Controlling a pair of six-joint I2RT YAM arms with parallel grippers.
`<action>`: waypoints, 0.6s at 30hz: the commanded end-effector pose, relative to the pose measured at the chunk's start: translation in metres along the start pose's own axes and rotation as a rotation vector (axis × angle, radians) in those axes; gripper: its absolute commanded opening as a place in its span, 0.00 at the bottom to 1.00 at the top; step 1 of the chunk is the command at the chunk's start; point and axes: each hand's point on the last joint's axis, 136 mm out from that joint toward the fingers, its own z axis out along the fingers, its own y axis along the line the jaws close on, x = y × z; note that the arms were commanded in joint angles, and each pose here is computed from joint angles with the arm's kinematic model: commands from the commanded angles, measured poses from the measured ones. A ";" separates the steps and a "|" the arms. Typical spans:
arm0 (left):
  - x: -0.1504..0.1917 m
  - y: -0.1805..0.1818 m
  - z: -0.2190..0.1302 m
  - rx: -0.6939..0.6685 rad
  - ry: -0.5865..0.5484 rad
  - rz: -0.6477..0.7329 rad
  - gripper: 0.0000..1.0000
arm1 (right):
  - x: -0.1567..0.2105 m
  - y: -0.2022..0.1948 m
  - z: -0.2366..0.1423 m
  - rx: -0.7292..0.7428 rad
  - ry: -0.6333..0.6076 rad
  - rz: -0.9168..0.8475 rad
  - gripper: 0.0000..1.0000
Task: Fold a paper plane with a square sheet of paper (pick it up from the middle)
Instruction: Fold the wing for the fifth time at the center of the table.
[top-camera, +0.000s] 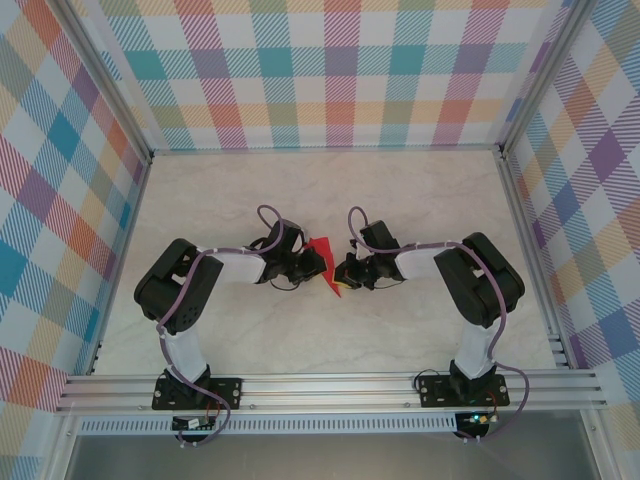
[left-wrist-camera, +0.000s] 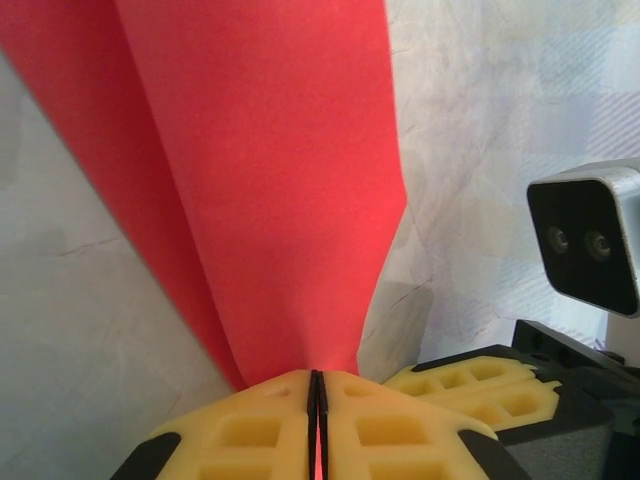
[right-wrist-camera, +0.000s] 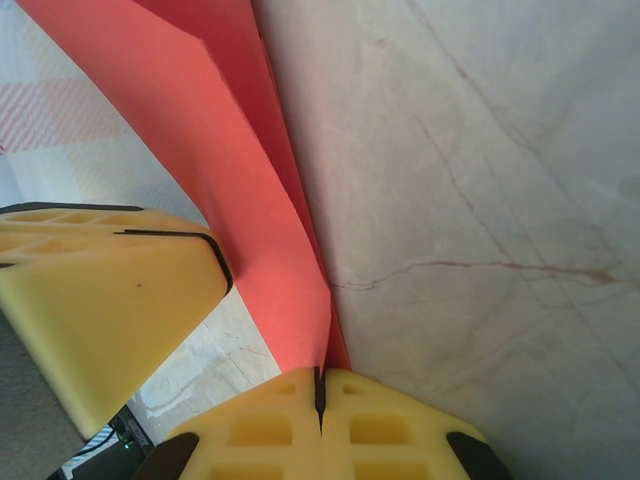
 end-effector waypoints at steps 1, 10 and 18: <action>0.006 0.012 0.005 -0.059 0.021 0.006 0.10 | 0.007 -0.020 0.005 0.077 0.024 0.028 0.06; 0.011 0.037 0.009 -0.160 0.034 -0.011 0.08 | 0.007 0.015 -0.012 -0.021 0.026 -0.021 0.14; 0.011 0.039 0.009 -0.170 0.033 -0.014 0.08 | 0.020 0.018 -0.018 -0.024 0.049 -0.022 0.17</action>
